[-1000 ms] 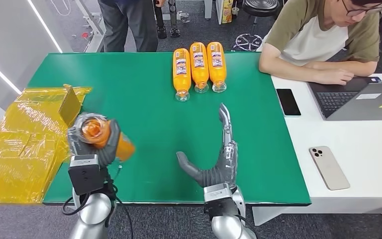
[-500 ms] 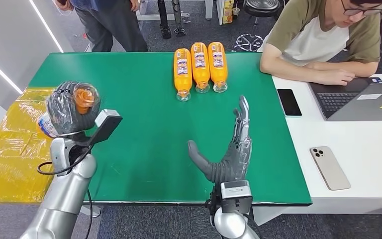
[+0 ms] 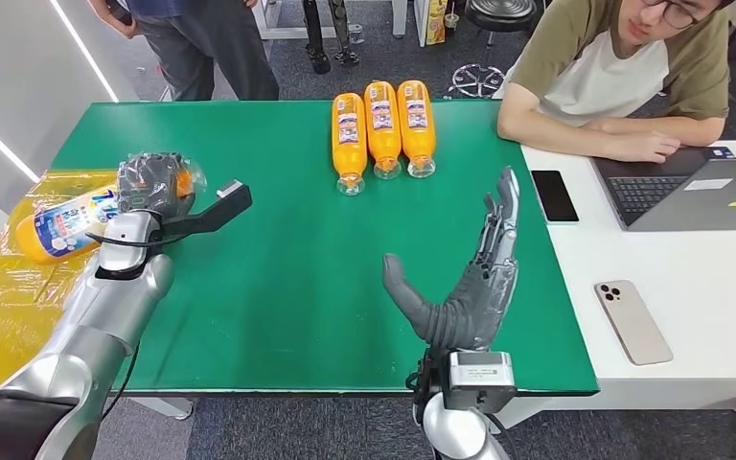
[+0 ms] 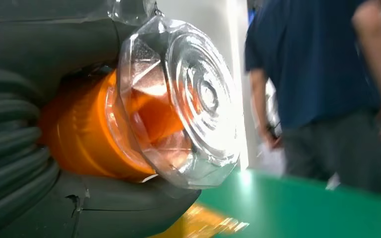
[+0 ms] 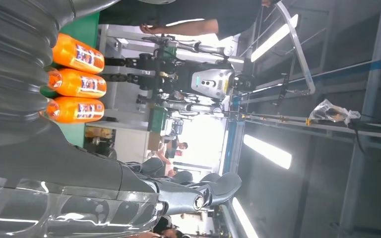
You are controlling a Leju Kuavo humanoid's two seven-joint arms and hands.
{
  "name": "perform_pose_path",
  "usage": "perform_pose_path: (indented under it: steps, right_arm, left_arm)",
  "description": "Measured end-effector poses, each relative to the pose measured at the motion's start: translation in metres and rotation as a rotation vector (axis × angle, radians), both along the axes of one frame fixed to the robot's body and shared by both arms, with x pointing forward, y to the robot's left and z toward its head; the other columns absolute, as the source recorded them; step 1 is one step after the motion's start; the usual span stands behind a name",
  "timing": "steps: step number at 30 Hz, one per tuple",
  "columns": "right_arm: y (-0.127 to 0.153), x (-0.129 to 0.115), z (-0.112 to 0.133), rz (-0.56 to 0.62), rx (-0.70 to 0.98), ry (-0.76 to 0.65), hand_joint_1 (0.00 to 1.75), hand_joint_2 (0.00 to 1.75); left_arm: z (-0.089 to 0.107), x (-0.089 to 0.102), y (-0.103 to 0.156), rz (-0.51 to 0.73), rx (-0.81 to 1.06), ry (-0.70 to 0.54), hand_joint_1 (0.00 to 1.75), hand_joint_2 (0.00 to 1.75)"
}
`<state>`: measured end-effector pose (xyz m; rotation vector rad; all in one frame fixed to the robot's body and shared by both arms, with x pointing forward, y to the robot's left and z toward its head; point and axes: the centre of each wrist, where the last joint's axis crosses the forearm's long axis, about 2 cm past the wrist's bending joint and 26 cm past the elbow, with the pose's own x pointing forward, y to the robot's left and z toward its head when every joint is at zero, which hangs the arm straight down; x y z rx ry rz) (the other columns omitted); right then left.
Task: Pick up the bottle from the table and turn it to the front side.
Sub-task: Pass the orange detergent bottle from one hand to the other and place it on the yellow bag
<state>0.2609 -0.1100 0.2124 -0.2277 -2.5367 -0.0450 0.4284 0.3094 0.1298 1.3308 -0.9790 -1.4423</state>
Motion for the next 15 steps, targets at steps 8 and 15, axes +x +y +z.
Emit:
perform_pose_path:
  steps: [8, 15]
  right_arm:
    - [-0.001, 0.0, 0.001, 0.001, 0.014, 0.018, 0.0, 1.75]
    - [0.0, 0.0, 0.001, 0.004, 0.02, 0.049, 0.0, 1.75]
  left_arm:
    - [-0.023, -0.015, 0.025, 0.021, 0.086, 0.169, 1.75, 1.75]
    - [-0.05, -0.036, 0.034, 0.047, 0.092, 0.308, 1.19, 1.75]
